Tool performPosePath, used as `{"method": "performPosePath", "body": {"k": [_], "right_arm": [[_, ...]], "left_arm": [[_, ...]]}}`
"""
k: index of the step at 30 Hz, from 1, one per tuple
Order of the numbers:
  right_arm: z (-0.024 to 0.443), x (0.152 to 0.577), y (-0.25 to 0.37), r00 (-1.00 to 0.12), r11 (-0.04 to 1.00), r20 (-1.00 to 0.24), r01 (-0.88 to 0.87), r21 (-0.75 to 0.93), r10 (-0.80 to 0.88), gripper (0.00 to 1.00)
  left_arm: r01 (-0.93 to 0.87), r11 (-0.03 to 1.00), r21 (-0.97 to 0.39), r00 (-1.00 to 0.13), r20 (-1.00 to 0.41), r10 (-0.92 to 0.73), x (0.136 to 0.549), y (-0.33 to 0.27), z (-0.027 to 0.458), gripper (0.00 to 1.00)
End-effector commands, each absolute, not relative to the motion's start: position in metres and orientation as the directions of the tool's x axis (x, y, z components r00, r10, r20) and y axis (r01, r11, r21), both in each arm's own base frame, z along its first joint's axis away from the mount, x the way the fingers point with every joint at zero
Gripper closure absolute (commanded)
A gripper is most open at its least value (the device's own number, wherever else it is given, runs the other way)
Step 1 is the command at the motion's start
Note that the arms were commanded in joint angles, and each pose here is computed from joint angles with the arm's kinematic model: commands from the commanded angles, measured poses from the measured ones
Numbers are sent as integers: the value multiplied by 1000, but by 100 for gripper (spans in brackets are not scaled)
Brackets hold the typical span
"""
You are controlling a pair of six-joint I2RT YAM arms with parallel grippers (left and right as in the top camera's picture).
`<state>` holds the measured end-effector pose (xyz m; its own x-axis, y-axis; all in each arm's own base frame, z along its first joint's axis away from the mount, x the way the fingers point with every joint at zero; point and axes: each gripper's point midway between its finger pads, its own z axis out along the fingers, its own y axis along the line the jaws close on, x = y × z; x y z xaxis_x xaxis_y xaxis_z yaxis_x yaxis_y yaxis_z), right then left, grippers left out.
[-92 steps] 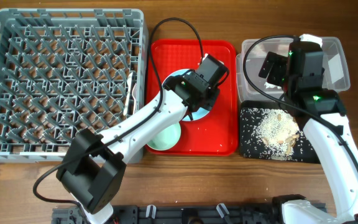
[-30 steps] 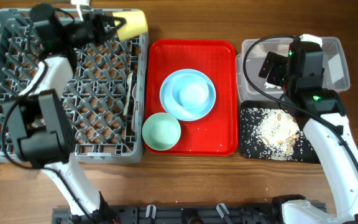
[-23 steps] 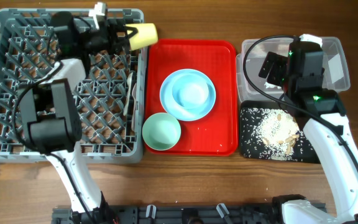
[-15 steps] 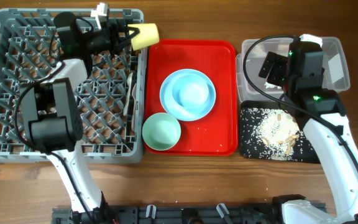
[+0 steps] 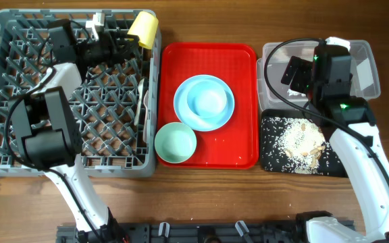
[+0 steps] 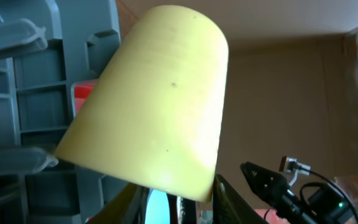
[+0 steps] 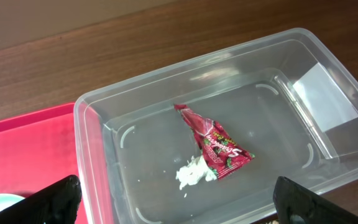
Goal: Sort waste into correct bins and load items into the dishwasher rack
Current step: 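Lift the yellow cup left and place it in the grey rack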
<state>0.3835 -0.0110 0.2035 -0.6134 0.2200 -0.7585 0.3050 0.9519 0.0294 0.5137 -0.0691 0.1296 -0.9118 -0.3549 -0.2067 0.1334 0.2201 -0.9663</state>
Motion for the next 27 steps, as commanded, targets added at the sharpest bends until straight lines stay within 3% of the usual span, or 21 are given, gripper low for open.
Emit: {"method": "performPosePath", "body": {"k": [1,7,21,27], "right_arm": [[205,387,-11,-614,954,-759,298,31,217,0],[205,387,-11,-614,954,-759,298,31,217,0],[205,387,-11,-614,954,-759,298,31,217,0],[205,387,-11,-614,954,-759,298,31,217,0]], "left_arm": [[76,295,-952,-885,-201,-420,520,-51,96,76],[86,267,-960,-896,-191,-400,515,-53,100,96],[129,139,-982,-930,-168,-328,496,-47,120,96],[33,117,-993,-922,-76,-381,491,-22,113,96]]}}
